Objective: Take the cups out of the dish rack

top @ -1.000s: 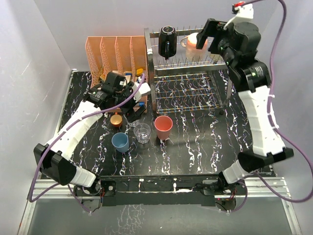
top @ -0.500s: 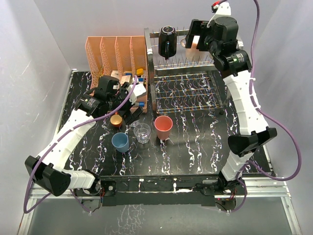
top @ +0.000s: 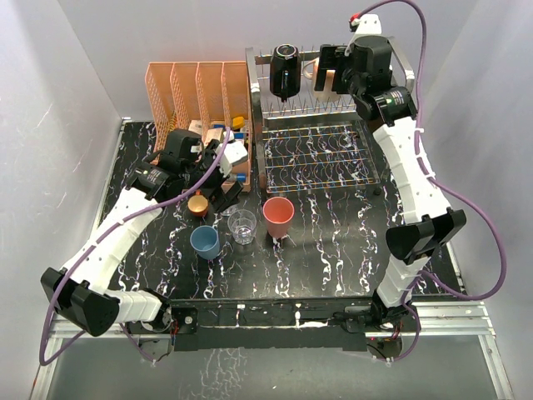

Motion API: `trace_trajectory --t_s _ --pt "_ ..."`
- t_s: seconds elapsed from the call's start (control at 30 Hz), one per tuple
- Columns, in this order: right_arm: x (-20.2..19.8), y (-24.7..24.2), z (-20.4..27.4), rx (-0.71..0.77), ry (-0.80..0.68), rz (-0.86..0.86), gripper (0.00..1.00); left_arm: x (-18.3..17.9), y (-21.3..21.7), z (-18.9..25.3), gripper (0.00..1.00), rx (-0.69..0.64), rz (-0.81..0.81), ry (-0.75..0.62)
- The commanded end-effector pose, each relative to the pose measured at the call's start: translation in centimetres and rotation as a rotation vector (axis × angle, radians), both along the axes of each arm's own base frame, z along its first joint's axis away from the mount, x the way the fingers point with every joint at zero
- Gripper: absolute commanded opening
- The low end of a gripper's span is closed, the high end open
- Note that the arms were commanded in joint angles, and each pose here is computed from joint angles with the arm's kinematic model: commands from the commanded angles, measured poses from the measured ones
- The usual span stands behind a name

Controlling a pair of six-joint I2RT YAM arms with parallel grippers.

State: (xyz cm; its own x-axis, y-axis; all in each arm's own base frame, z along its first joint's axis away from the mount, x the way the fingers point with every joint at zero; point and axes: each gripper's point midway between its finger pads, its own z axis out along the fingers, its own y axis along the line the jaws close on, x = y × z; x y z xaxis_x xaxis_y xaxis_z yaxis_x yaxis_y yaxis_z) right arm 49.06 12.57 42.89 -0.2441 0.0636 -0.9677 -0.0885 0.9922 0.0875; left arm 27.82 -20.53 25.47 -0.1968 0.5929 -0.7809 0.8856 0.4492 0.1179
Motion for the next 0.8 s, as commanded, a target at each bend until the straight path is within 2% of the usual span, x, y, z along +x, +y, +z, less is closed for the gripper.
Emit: trace_trajectory --t_s 0.0,0.5,0.6,0.77 --pt "1.5 0.1 0.5 -0.034 -0.055 -0.006 0.98 -0.9 -0.4 1.7 0.97 -0.061 -0.016 -0.019" --pt "4.6 1.3 -1.9 -0.088 -0.059 0.008 0.98 -1.5 -0.1 2.0 0.97 -0.062 -0.021 -0.027" --pt "4.9 1.6 -2.1 -0.097 -0.070 0.018 0.95 -1.6 -0.1 2.1 0.97 -0.063 -0.024 -0.029" --pt "4.9 1.9 -1.7 -0.085 -0.102 0.034 0.82 -1.7 -0.2 2.3 0.97 -0.067 -0.026 -0.034"
